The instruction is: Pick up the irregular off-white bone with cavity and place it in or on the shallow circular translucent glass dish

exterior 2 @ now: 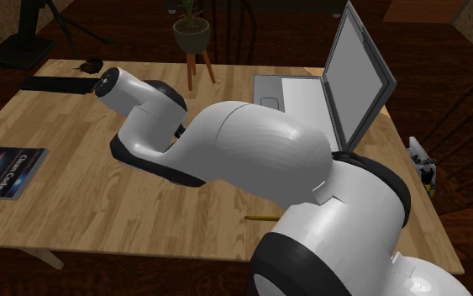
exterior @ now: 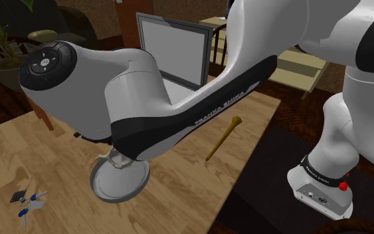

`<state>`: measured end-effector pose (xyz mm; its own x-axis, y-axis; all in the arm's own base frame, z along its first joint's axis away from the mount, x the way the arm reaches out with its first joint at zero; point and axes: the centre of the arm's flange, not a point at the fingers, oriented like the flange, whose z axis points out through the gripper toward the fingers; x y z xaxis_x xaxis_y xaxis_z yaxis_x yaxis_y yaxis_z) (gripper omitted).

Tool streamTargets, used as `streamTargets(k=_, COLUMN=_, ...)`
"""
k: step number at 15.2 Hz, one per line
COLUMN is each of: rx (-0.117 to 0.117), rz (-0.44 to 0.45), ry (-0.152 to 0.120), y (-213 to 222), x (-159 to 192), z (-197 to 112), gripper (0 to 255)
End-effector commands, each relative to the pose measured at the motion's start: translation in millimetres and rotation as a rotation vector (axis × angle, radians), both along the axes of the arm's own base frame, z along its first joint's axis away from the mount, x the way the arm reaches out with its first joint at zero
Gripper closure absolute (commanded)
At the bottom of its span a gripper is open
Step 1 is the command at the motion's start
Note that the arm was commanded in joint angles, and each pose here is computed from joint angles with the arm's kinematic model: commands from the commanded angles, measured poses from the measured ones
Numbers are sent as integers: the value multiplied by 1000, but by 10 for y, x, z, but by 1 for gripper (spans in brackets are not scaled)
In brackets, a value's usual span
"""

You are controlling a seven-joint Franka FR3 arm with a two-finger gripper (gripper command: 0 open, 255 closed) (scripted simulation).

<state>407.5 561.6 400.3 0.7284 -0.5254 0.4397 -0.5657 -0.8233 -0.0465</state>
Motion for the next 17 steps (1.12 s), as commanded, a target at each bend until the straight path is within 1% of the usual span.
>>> streamTargets(k=1, rx=0, rz=-1, ry=0, y=36, x=-27, z=-53, gripper=255)
streamTargets(k=15, rx=0, rz=-1, ry=0, y=36, x=-26, z=-814, gripper=255)
streamTargets(k=17, rx=0, rz=-1, ry=0, y=36, x=-27, z=-814, gripper=255)
